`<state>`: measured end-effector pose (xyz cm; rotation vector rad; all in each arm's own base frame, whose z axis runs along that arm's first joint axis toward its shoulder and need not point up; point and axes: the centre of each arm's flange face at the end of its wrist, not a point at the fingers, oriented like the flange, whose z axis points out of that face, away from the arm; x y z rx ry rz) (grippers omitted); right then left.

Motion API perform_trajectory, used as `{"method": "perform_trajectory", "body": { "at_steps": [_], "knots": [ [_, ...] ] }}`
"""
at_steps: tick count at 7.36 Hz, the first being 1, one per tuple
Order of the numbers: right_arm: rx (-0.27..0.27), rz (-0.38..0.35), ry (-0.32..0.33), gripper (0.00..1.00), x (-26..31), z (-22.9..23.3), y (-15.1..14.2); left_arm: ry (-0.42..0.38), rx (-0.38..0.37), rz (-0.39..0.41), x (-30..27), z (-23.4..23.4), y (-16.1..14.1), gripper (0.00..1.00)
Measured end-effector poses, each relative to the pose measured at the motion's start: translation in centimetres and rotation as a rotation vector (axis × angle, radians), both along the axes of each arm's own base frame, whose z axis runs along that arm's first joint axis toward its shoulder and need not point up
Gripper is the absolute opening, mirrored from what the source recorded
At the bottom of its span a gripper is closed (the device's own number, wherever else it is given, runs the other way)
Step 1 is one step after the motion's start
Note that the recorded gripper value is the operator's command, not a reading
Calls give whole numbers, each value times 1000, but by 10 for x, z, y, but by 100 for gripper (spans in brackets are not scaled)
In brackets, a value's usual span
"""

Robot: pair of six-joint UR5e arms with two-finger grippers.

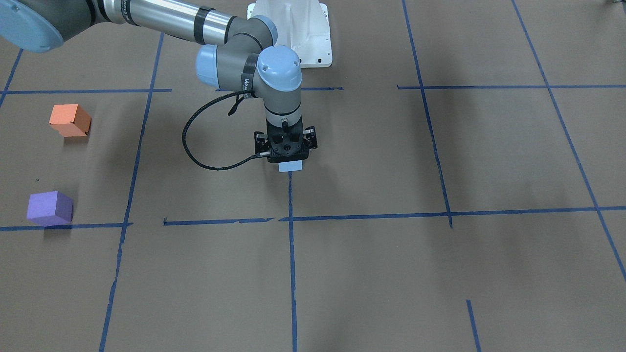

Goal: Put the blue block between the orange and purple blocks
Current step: 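Move the right gripper over the light blue cube and grasp it, then carry the light blue cube with the right gripper toward the purple cube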

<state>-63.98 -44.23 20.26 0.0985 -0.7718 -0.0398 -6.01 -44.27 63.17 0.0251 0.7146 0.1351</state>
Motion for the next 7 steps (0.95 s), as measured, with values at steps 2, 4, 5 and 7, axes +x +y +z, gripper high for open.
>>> {"method": "perform_trajectory", "body": {
  "at_steps": [2,4,5,7],
  "knots": [
    [-3,8,-11,12,-1,-12,-2,0,-1,0,0,0,0,100],
    [-11,34,-15,12,18,-10,-21,0,0,0,0,0,0,100],
    [-31,54,-18,13,42,2,-39,0,0,0,0,0,0,100],
    [-83,91,-13,16,130,48,-68,0,-1,0,0,0,0,100]
  ]
}}
